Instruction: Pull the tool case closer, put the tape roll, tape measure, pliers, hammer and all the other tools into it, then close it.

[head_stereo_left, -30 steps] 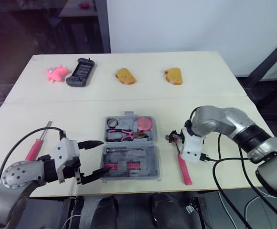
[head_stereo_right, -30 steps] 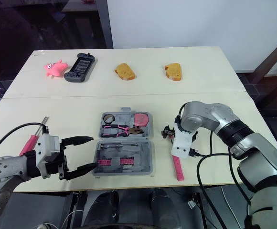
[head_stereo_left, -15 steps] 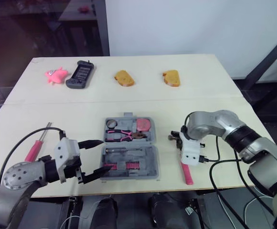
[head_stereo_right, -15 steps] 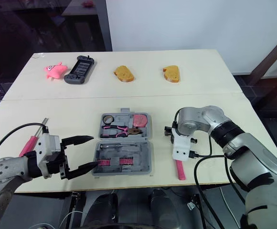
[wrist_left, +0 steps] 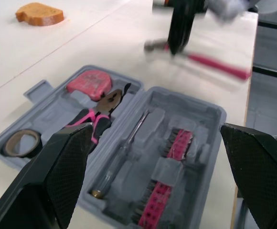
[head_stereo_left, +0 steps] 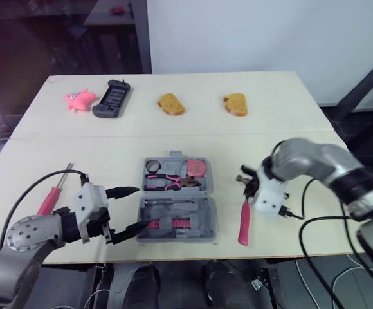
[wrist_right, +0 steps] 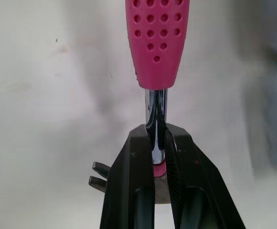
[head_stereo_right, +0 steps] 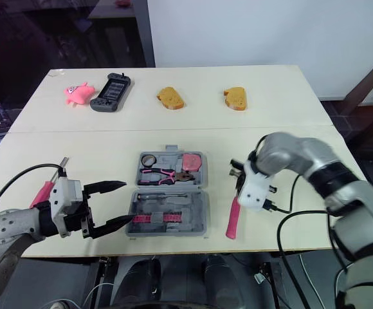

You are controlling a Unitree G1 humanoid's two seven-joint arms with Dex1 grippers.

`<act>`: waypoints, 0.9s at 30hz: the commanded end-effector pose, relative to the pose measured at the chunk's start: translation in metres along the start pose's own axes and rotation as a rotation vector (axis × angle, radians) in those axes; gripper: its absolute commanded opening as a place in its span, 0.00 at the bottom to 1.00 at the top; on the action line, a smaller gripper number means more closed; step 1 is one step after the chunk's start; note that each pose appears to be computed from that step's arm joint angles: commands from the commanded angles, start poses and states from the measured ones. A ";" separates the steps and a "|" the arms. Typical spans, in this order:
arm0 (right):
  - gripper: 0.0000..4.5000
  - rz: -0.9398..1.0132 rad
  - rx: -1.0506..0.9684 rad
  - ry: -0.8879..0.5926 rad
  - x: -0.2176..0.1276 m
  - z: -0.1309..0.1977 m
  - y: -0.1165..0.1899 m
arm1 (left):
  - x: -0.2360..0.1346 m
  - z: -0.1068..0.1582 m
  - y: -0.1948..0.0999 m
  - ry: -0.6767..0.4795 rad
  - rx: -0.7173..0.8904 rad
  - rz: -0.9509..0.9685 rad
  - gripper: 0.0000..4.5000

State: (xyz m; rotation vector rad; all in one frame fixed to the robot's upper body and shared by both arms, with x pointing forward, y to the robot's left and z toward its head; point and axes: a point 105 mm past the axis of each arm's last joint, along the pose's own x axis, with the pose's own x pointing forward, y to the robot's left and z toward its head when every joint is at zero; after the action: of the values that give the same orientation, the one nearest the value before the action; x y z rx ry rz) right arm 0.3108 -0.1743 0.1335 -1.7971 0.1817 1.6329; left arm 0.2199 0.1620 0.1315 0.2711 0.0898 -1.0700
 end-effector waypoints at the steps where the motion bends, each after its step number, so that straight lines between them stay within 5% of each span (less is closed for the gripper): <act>1: 0.01 -0.144 0.443 -0.168 -0.031 0.025 -0.011 | 0.002 0.005 -0.001 -0.021 0.028 -0.016 1.00; 3: 0.01 -0.220 0.791 -0.177 -0.032 0.028 -0.010 | 0.004 0.005 0.000 -0.022 0.028 -0.022 1.00; 11: 0.01 -0.354 1.592 -0.176 -0.005 0.059 0.010 | 0.006 0.005 0.005 -0.023 0.031 -0.040 1.00; 19: 0.01 -0.646 2.012 -0.192 0.042 0.051 0.019 | 0.009 0.007 0.004 -0.027 0.026 -0.064 1.00; 27: 0.01 -0.694 2.222 -0.138 0.063 0.042 0.018 | 0.005 0.008 0.002 -0.017 0.022 -0.054 1.00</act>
State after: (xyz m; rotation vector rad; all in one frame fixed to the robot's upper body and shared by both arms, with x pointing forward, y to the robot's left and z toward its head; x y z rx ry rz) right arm 0.2768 -0.1321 0.0725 0.0779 0.7495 0.3428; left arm 0.2272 0.1578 0.1294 0.2674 0.1014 -1.1184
